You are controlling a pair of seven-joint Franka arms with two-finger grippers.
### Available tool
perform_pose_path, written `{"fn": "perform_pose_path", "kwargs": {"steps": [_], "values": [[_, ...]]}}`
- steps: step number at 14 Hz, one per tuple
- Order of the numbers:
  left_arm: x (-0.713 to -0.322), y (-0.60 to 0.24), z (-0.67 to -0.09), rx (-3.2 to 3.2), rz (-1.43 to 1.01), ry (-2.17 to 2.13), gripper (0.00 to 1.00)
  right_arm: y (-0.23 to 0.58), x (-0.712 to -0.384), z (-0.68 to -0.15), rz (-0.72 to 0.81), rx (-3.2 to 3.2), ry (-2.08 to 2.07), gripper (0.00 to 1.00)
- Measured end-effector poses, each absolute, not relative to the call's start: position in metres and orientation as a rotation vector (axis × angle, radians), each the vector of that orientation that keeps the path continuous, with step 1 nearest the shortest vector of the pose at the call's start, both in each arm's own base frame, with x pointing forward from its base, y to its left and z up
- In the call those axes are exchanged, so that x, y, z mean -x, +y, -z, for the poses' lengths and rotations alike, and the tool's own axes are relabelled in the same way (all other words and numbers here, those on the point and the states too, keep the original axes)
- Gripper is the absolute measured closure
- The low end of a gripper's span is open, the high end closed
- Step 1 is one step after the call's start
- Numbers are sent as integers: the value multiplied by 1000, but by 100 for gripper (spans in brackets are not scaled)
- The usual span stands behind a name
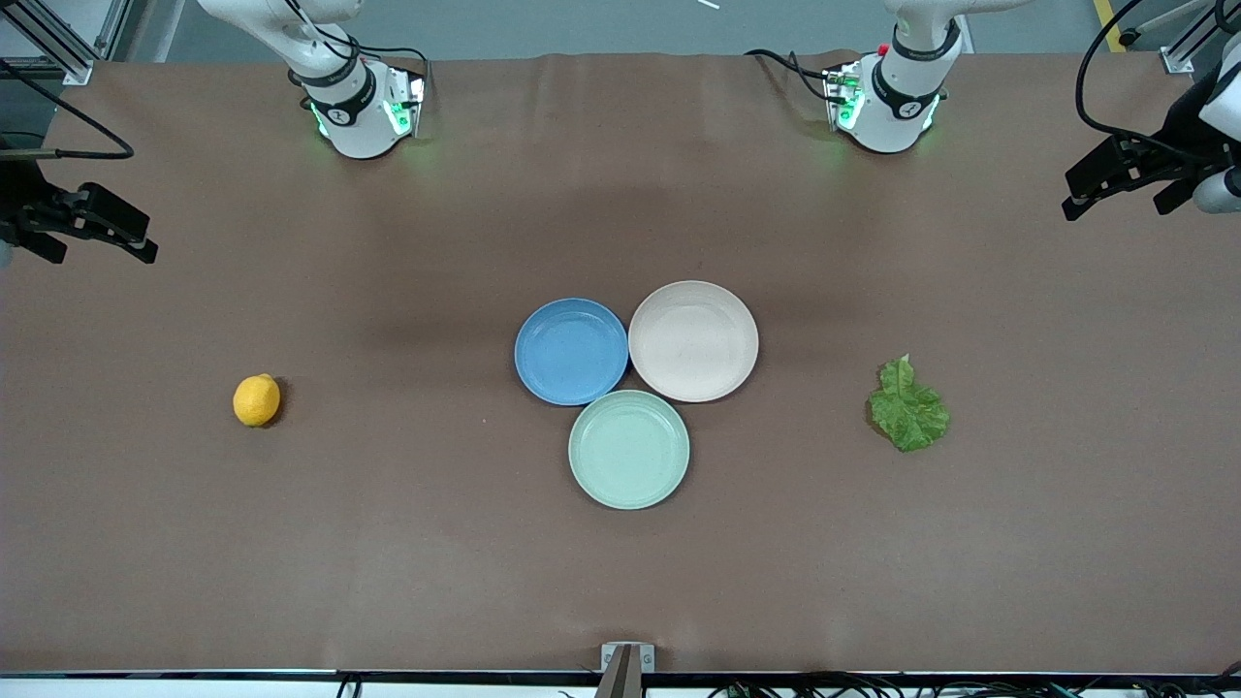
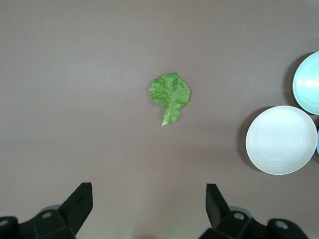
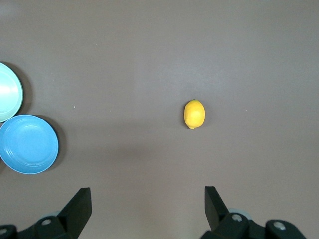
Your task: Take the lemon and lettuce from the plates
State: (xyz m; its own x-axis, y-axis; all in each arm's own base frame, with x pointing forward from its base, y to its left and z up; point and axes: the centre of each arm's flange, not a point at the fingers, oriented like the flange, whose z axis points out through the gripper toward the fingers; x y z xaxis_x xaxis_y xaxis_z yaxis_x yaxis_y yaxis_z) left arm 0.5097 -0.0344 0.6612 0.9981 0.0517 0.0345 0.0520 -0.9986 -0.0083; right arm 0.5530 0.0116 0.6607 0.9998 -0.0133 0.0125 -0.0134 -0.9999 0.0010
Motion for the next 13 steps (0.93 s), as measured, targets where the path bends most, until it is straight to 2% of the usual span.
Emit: {"fn": "perform_pose_path", "kwargs": {"steps": [13], "values": [[-515, -30, -654, 3131, 32, -92, 0, 11, -553, -661, -20, -3140, -22, 0]]}}
